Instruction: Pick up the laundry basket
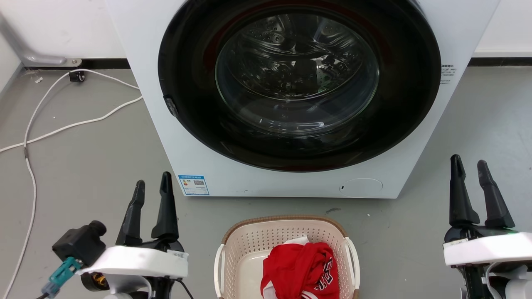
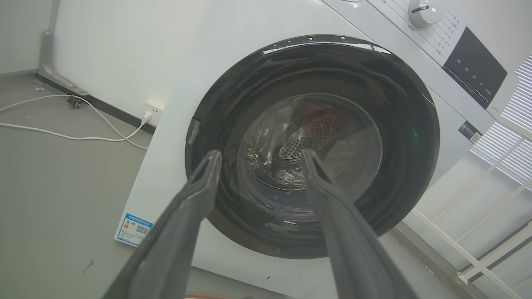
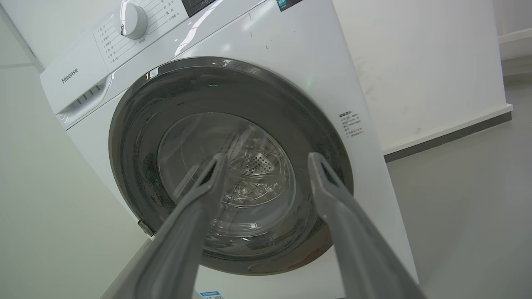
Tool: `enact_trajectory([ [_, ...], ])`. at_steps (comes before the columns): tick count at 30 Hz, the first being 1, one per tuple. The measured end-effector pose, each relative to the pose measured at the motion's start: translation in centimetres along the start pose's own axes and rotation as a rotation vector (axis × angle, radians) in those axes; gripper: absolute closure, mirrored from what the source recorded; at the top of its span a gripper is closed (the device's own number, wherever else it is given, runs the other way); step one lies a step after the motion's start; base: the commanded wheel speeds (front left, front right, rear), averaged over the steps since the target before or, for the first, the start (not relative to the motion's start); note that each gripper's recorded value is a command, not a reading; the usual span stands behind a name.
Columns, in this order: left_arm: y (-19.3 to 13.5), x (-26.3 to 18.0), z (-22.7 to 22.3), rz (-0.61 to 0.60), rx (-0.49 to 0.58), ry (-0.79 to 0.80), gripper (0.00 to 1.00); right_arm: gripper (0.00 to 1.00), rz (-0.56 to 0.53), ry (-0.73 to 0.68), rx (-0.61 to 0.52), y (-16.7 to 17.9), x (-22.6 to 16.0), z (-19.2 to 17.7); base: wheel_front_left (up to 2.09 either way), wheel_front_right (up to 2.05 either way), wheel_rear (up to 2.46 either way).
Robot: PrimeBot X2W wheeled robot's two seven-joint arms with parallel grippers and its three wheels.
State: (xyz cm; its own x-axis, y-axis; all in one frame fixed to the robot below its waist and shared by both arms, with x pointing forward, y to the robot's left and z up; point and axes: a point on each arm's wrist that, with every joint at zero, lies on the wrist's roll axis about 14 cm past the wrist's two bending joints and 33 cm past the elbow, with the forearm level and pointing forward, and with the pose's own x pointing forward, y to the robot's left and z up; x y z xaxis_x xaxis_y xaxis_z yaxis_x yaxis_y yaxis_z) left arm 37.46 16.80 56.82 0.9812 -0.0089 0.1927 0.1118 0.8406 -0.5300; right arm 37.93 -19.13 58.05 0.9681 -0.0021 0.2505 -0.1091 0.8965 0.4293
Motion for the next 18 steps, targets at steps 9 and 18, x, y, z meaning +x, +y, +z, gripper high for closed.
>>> enact_trajectory([
  [9,-1.5,-0.2,-1.1,-0.044,0.171,0.027,0.0,0.0,-0.011,0.018,-0.129,-0.7,-0.5,-0.6,0.0,0.0,0.0],
  [18,-2.1,-1.0,-3.2,-0.081,0.26,0.086,0.0,0.0,-0.012,0.076,-0.245,-1.3,-1.4,-2.4,0.0,0.0,0.0],
])
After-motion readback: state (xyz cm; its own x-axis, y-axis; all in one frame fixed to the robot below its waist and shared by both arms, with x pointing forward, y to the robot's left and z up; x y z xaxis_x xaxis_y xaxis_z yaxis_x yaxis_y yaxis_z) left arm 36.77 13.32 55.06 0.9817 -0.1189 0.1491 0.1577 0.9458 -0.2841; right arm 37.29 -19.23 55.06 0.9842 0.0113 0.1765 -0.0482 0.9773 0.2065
